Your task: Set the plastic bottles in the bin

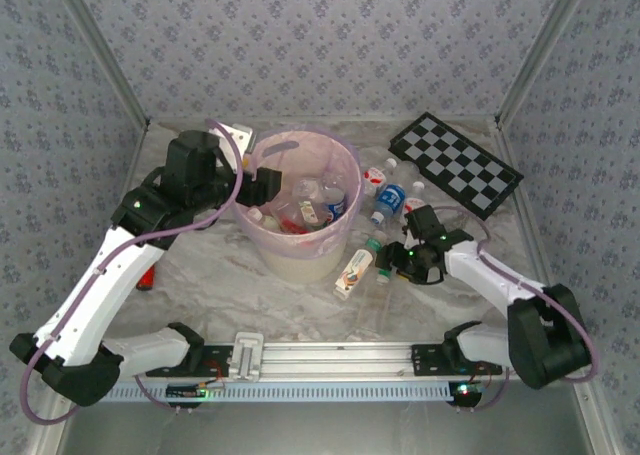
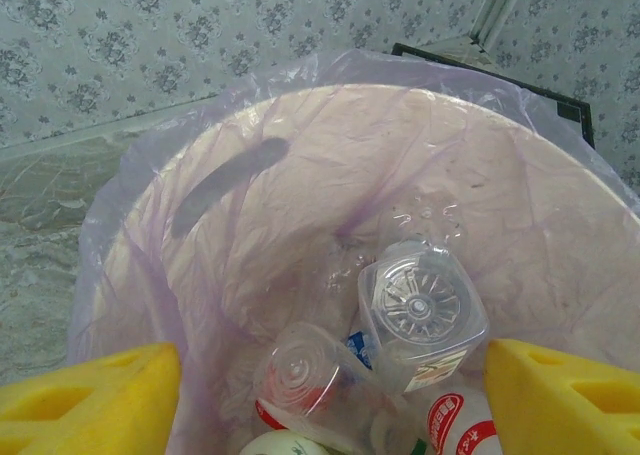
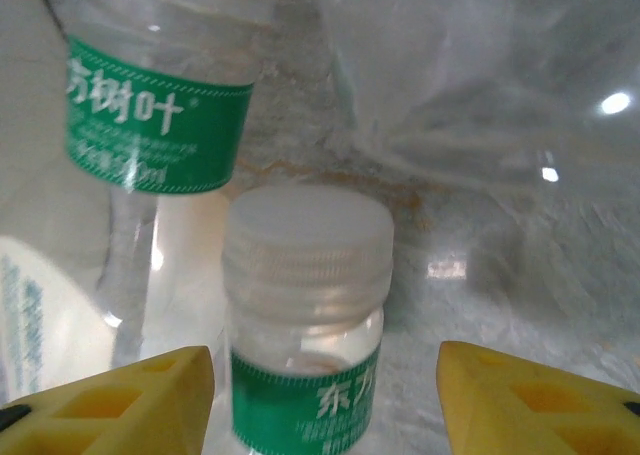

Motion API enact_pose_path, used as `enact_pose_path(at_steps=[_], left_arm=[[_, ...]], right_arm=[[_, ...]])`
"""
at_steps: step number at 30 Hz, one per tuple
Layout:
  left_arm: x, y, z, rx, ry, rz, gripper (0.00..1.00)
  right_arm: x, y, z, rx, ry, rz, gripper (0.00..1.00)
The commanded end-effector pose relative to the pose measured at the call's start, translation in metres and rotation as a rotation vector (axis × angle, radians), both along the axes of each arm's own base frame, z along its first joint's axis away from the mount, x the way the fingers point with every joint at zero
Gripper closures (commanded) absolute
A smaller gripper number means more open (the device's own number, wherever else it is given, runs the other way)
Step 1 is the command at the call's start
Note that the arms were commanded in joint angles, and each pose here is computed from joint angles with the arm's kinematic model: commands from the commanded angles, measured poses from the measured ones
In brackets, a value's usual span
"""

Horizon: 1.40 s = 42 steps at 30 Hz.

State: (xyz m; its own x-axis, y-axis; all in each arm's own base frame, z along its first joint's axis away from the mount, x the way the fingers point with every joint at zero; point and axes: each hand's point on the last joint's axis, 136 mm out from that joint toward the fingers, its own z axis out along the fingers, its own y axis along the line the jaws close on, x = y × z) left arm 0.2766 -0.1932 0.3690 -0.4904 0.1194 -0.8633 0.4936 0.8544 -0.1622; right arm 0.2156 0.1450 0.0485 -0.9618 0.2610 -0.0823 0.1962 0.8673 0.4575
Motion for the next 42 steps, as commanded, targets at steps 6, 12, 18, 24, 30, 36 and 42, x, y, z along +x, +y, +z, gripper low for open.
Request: enact_pose_path(at_steps=[6, 12, 18, 24, 30, 36, 42], left_arm=[[-0.008, 0.013, 0.019, -0.014, -0.056, 0.017, 0.2], [-0.008, 0.0, 0.026, -0.067, -0.055, -0.033, 0.2], [-0.014, -0.025, 0.044, -0.175, -0.056, -0.148, 0.19], [-0.043, -0.072, 0.085, -0.357, 0.001, -0.428, 0.13], [-0.051, -0.11, 0.091, -0.399, 0.07, -0.564, 0.1], [-0.064, -0.146, 0.102, -0.416, 0.092, -0.693, 0.01], [-0.061, -0.17, 0.1, -0.413, 0.096, -0.73, 0.01]], right_arm=[[0.013, 0.004, -0.003, -0.012, -0.01, -0.001, 0.55], [0.003, -0.017, 0.018, -0.036, -0.051, -0.019, 0.6], [0.001, -0.03, 0.061, 0.021, -0.168, -0.031, 0.65], [0.021, -0.038, 0.162, 0.145, -0.448, 0.002, 0.69], [0.041, -0.027, 0.273, 0.237, -0.74, 0.141, 0.73], [0.039, -0.008, 0.377, 0.344, -0.949, 0.264, 0.73], [0.042, 0.02, 0.42, 0.428, -1.046, 0.336, 0.74]])
